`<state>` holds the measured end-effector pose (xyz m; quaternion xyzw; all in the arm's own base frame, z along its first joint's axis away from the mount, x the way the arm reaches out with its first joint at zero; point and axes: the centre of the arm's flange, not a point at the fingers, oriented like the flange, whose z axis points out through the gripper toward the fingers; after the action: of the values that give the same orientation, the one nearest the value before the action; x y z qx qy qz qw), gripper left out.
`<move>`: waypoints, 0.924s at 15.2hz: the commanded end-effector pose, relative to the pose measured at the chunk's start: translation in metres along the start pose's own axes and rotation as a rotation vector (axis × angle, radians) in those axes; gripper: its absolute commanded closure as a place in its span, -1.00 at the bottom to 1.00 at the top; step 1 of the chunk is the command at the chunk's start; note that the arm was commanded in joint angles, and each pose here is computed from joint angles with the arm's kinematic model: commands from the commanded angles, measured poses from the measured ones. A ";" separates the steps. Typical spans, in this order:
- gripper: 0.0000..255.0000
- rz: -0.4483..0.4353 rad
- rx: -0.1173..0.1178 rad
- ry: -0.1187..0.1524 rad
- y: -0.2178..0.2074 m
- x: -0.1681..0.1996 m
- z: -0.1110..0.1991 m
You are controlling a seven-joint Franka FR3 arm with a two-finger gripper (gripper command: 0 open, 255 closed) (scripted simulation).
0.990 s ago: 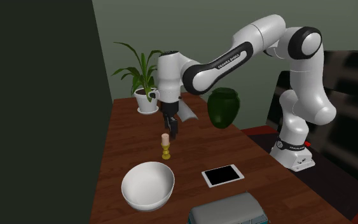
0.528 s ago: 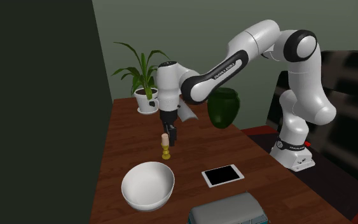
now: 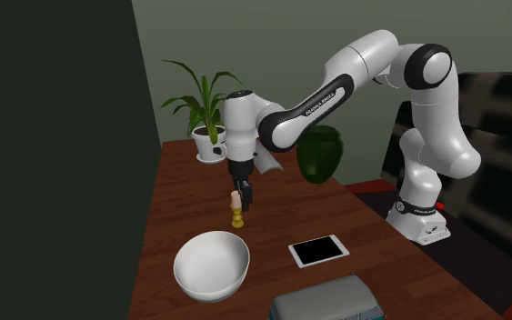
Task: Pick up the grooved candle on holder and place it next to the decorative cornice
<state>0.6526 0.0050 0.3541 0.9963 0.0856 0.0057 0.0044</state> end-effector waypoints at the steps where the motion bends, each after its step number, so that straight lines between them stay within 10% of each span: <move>1: 1.00 0.000 0.000 0.000 0.000 0.000 0.000; 14: 1.00 0.000 0.000 0.000 0.000 0.000 -0.021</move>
<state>0.6523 0.0043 0.3692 0.9963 0.0857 0.0058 0.0044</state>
